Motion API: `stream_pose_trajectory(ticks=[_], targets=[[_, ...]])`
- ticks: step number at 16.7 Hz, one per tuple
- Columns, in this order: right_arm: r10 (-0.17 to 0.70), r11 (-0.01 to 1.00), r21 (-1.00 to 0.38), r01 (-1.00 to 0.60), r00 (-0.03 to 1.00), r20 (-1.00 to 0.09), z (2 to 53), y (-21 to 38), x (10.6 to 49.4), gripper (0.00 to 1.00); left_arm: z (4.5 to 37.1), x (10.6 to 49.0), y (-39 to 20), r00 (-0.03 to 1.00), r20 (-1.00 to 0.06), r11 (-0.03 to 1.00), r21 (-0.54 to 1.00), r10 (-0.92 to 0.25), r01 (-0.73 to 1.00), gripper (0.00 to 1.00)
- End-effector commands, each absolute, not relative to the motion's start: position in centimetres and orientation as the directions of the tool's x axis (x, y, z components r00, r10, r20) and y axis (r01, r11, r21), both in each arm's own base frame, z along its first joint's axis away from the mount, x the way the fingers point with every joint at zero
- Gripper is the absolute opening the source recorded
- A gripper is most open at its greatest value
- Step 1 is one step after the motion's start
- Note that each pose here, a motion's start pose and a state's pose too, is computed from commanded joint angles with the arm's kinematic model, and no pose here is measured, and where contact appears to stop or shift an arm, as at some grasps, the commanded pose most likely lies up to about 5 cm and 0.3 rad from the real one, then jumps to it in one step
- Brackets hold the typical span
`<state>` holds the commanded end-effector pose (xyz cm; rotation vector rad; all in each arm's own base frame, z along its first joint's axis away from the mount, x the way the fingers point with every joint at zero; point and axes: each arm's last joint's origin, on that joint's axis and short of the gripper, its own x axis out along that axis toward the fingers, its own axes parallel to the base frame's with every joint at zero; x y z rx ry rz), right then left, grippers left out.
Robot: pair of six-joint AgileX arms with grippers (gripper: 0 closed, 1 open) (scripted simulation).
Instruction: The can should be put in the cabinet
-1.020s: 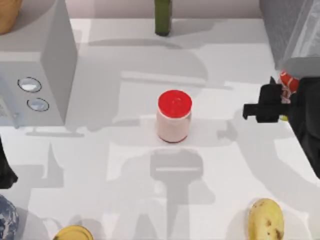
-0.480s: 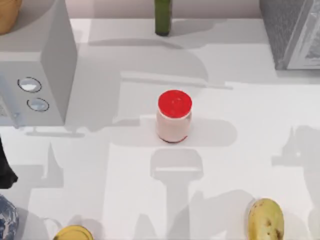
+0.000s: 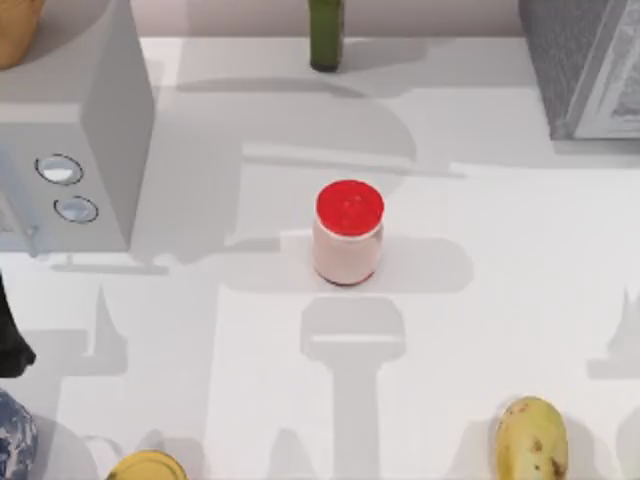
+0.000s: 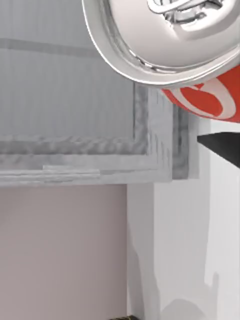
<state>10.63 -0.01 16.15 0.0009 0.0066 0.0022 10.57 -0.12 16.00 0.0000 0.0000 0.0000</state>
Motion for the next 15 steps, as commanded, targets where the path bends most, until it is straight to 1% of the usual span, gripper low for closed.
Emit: stream_pose_trajectory(ticks=[7, 9, 12, 15], targets=[[0.001, 1.000, 0.002, -0.001, 1.000, -0.001, 16.1, -0.1, 10.6, 0.00, 16.0, 10.6, -0.1, 1.000, 0.000, 1.000, 0.000, 0.000, 0.000, 1.00], [0.002, 1.000, 0.002, -0.002, 1.000, -0.011, 16.8, 0.0, 10.6, 0.00, 16.0, 10.6, -0.1, 1.000, 0.000, 1.000, 0.000, 0.000, 0.000, 1.00], [0.004, 1.000, 0.001, -0.004, 0.999, -0.038, 19.9, 0.1, 10.8, 0.00, 16.0, 10.6, -0.1, 1.000, 0.000, 1.000, 0.000, 0.000, 0.000, 1.00], [0.003, 1.000, 0.000, -0.003, 0.999, -0.048, 25.3, 0.4, 11.5, 0.00, 16.0, 10.6, -0.1, 1.000, 0.000, 1.000, 0.000, 0.000, 0.000, 1.00]])
